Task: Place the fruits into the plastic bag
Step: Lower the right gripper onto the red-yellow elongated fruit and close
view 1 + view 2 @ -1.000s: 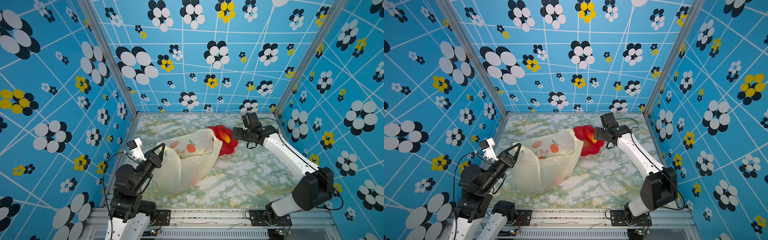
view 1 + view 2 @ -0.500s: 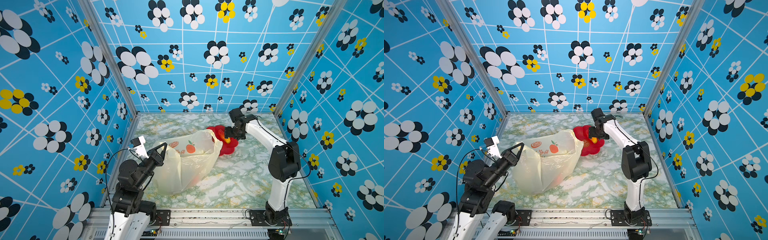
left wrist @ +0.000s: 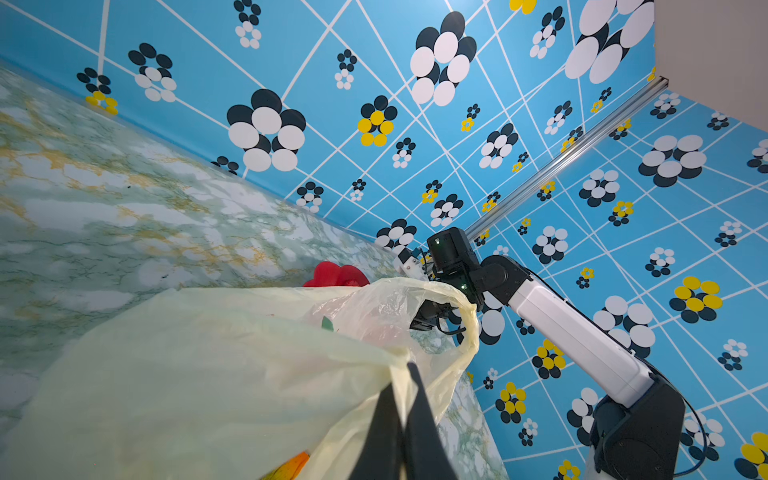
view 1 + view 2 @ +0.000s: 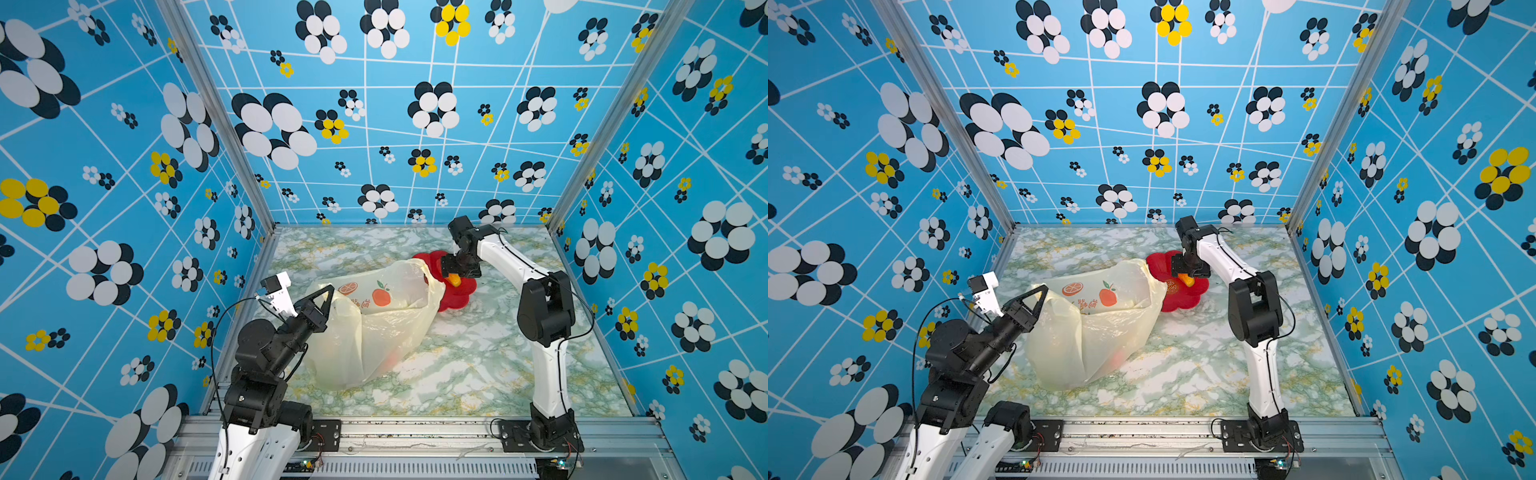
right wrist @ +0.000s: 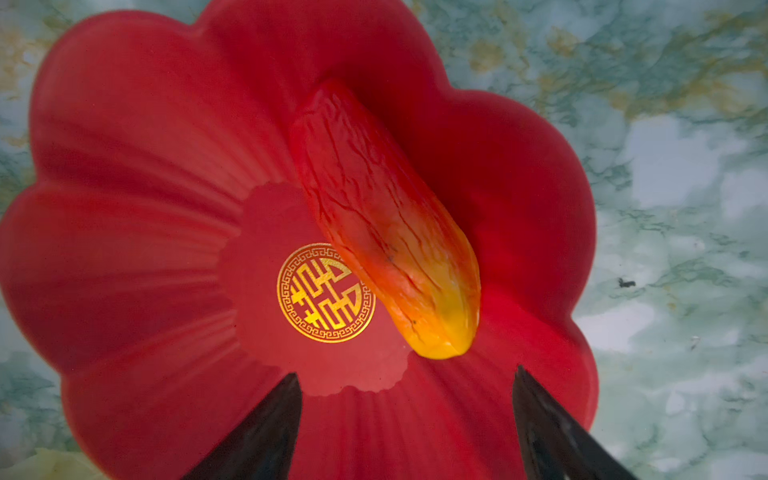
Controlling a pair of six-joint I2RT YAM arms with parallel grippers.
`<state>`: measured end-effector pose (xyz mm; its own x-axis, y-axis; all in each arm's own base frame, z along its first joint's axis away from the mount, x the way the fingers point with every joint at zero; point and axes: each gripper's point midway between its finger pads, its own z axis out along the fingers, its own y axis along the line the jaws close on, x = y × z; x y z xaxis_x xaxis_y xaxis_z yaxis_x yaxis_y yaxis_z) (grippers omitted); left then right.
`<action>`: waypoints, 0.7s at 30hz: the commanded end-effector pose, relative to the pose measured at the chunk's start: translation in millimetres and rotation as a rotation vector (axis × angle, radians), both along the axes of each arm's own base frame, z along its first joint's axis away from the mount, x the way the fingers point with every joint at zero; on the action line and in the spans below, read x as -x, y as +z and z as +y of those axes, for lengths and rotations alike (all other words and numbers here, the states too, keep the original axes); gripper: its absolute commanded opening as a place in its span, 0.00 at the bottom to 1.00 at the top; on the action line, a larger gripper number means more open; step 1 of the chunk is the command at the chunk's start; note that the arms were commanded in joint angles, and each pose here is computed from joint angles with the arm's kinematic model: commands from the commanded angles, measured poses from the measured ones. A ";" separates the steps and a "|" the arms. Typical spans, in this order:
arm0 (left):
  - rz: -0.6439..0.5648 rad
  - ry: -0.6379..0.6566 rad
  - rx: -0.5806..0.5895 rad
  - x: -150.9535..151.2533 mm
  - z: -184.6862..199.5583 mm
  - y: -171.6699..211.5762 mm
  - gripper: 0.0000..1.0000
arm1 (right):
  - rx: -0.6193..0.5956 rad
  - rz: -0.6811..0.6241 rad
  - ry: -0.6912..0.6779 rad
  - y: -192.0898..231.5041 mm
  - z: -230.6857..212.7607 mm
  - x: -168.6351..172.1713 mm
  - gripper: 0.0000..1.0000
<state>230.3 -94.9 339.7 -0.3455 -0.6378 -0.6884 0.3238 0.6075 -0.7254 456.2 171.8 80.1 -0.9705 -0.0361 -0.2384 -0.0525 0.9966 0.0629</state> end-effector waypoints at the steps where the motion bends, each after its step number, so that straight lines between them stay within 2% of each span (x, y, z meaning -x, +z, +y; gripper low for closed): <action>1: -0.049 0.039 -0.009 6.6 8.3 16.4 0.00 | 0.006 0.047 0.016 -9.9 0.2 1.8 0.81; 4: -0.032 0.081 -0.001 7.1 15.5 14.8 0.00 | 0.004 0.054 0.019 -14.1 2.5 -1.9 0.81; 14: -0.009 0.095 -0.005 9.1 18.2 11.1 0.00 | -0.001 0.078 0.014 -29.2 6.4 -7.4 0.80; 21: -0.001 0.098 0.001 9.0 18.8 9.4 0.00 | -0.026 0.097 0.012 -41.1 10.3 -4.0 0.72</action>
<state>226.5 -80.9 334.9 -0.3186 -0.6593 -0.6811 0.2513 0.6340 -0.7313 464.4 181.6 52.8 -0.9822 -0.0487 -0.1815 -0.0640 0.9948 0.0793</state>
